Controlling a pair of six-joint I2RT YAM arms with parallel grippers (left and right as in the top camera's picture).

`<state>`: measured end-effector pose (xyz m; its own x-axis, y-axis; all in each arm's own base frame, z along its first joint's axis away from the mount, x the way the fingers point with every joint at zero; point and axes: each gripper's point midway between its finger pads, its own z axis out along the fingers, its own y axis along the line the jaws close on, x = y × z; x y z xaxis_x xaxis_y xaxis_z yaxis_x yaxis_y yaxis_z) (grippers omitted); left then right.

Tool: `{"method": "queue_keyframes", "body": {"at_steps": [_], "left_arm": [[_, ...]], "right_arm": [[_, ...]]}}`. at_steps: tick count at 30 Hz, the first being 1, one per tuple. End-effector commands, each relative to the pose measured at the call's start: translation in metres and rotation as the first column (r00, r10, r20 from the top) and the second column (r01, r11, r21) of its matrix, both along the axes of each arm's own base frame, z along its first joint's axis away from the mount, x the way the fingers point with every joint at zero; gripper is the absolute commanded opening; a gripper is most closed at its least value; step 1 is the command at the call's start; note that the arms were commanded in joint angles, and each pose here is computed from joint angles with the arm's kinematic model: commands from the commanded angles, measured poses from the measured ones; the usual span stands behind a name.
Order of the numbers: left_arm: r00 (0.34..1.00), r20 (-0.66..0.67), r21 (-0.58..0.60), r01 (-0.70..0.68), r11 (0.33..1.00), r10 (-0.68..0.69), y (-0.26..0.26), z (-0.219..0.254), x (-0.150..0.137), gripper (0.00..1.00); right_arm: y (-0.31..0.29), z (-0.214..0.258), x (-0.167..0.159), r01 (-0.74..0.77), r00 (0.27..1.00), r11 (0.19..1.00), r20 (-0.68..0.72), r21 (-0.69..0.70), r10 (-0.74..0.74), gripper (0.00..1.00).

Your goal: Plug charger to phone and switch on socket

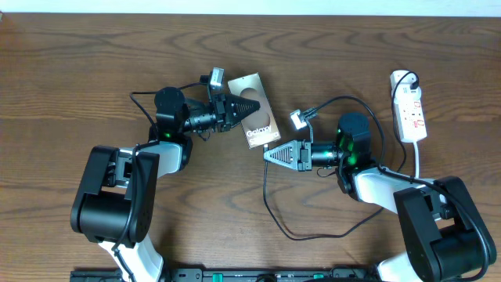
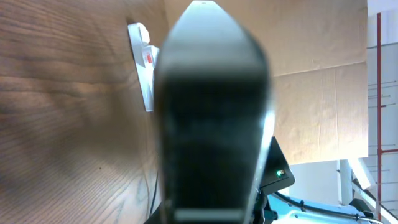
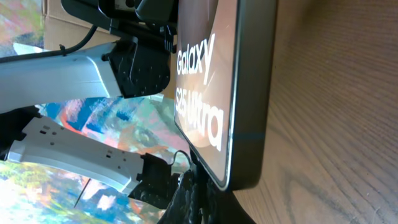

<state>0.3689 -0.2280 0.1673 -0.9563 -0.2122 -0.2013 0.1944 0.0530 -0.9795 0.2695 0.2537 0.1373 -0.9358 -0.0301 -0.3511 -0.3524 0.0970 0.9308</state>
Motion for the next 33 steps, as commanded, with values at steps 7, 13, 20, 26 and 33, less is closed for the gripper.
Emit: {"method": "queue_keyframes", "body": {"at_steps": [7,13,20,26,33], "left_arm": [[0.975,0.045,0.002,0.22,0.976,-0.22,-0.015,0.006,-0.04,0.07],[0.969,0.053,0.003,0.243,0.97,-0.243,-0.015,0.007,-0.044,0.07],[0.945,0.084,0.01,0.316,0.949,-0.316,-0.014,0.007,-0.057,0.07],[0.927,0.091,0.011,0.365,0.931,-0.364,-0.013,0.007,-0.066,0.08],[0.925,0.085,0.01,0.37,0.929,-0.369,-0.013,0.007,-0.067,0.07]], "right_arm": [[-0.017,0.002,0.029,0.108,0.992,0.994,0.06,-0.006,-0.108,0.01],[-0.035,0.005,0.032,0.109,0.992,0.994,0.056,0.012,-0.11,0.01],[-0.034,0.008,0.024,0.062,0.996,0.998,0.06,0.026,-0.064,0.01],[-0.033,0.014,0.007,-0.048,0.994,0.997,0.097,0.058,0.042,0.01],[-0.033,0.016,0.003,-0.076,0.991,0.995,0.113,0.066,0.068,0.01]]}}
